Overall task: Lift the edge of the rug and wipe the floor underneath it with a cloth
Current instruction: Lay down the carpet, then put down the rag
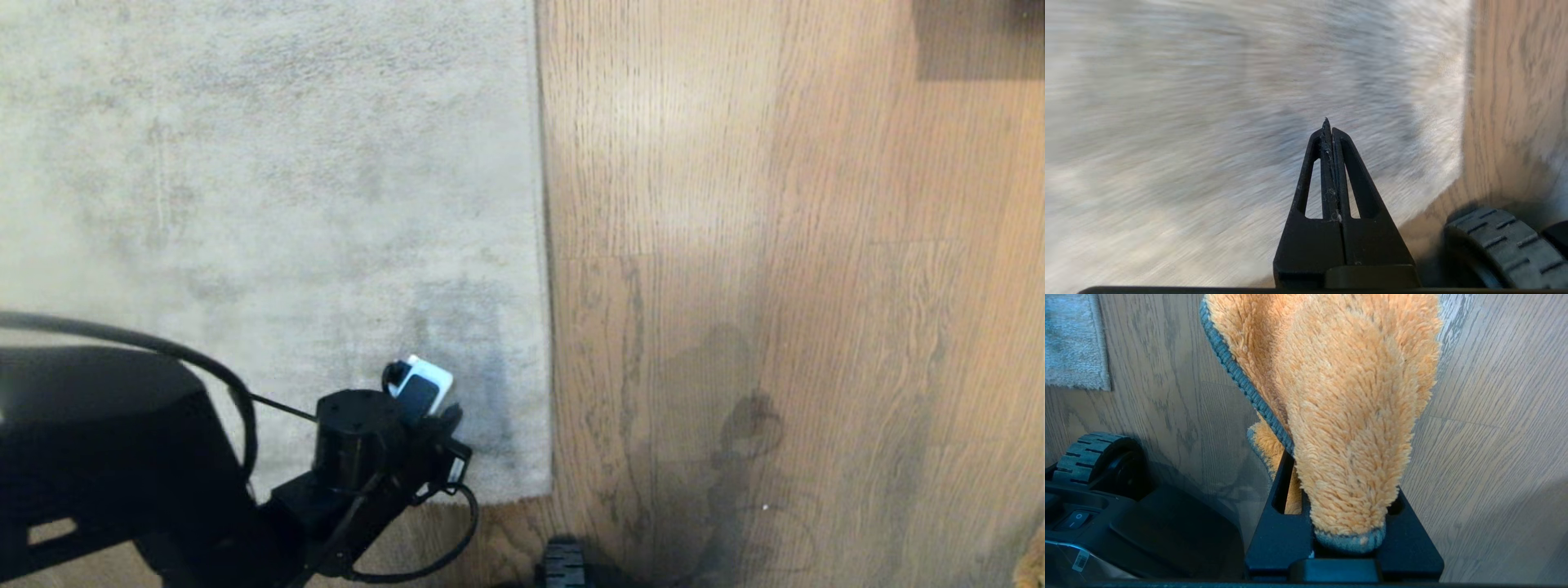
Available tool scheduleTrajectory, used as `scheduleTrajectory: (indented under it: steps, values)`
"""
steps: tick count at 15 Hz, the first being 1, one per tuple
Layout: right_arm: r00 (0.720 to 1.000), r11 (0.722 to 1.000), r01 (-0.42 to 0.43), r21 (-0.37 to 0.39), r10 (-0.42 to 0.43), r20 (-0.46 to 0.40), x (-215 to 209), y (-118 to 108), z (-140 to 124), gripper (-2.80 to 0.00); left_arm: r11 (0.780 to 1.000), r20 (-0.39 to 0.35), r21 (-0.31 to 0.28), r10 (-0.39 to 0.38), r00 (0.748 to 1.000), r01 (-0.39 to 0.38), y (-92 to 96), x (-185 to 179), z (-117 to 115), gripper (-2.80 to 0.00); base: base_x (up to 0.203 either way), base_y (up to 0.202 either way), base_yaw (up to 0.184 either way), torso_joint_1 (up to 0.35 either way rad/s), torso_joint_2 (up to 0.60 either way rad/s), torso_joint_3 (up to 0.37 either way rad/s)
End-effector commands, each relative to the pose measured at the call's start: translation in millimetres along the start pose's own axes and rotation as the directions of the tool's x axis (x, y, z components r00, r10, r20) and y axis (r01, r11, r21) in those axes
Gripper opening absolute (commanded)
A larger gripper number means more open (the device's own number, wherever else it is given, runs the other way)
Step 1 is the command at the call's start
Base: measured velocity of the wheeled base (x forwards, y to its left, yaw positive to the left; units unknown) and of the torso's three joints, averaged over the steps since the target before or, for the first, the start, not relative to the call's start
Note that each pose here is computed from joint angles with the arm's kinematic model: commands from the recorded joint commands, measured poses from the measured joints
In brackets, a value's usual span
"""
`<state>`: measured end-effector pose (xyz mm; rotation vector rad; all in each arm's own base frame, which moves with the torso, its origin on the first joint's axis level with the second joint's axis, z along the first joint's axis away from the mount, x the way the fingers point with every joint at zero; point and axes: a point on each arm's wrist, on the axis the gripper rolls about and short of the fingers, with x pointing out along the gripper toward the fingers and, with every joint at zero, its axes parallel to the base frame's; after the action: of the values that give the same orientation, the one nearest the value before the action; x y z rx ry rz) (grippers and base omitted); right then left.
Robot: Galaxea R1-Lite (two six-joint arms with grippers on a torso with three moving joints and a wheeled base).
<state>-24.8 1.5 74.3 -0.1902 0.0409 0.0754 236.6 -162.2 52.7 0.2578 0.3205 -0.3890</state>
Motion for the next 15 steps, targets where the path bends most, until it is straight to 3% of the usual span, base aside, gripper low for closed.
scheduleTrajectory:
  steps: [1,8,15]
  values:
    - [1.0,1.0,-0.001,-0.001,0.001,-0.001,0.1,0.0,0.0,-2.8,0.999,0.085,-0.034,0.04,0.996,-0.037,19.4,-34.4,23.5,-2.8,0.0,0.0,0.0,0.0,0.0,0.0]
    - [1.0,1.0,-0.001,-0.001,0.001,-0.001,0.1,0.0,0.1,-2.8,0.981,0.093,-0.092,0.177,0.98,-0.169,64.1,-129.5,15.3,-2.8,0.0,0.0,0.0,0.0,0.0,0.0]
    - [1.0,1.0,-0.001,-0.001,0.001,-0.001,0.1,0.0,0.0,-2.8,0.932,0.077,-0.15,0.344,0.936,-0.33,79.4,-213.4,-19.1,-2.8,0.0,0.0,0.0,0.0,0.0,0.0]
